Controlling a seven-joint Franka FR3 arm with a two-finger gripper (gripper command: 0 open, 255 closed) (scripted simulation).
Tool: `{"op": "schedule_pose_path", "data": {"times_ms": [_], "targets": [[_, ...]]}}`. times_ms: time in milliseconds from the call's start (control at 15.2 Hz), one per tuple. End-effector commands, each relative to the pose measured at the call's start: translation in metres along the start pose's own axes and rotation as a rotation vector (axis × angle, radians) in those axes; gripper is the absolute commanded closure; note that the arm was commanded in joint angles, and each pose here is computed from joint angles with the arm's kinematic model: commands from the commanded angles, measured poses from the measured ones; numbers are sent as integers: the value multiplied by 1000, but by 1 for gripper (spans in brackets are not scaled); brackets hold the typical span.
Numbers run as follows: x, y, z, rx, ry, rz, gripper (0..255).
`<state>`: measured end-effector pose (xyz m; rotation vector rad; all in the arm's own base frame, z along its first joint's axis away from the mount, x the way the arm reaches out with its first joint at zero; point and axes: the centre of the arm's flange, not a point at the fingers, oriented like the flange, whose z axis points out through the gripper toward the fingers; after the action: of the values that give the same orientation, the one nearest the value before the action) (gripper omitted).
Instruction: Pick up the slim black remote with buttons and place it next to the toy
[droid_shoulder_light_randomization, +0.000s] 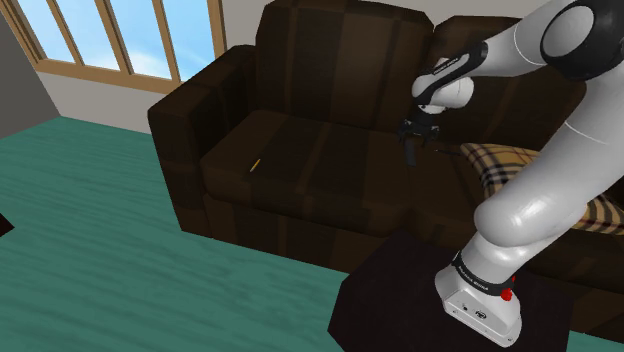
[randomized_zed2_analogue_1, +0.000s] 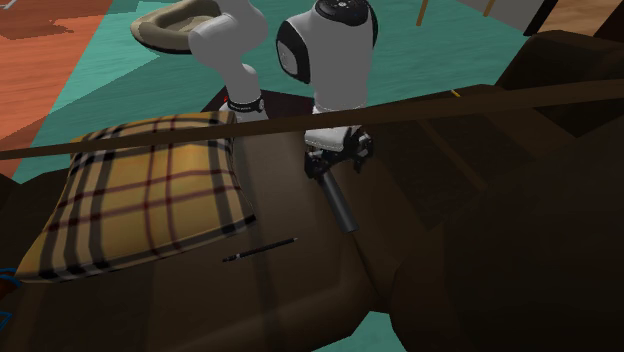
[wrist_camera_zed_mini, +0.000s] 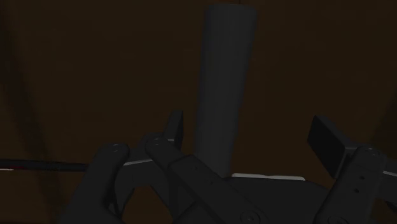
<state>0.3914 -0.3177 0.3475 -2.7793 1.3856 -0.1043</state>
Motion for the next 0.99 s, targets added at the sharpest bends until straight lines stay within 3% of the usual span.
{"op": "schedule_pose_path", "data": {"times_ms": [0, 528, 924], "targets": [[16, 20, 7, 12, 18, 63, 0], [16, 19, 47, 12, 18, 63, 0], [16, 19, 47, 12, 18, 63, 0]]}}
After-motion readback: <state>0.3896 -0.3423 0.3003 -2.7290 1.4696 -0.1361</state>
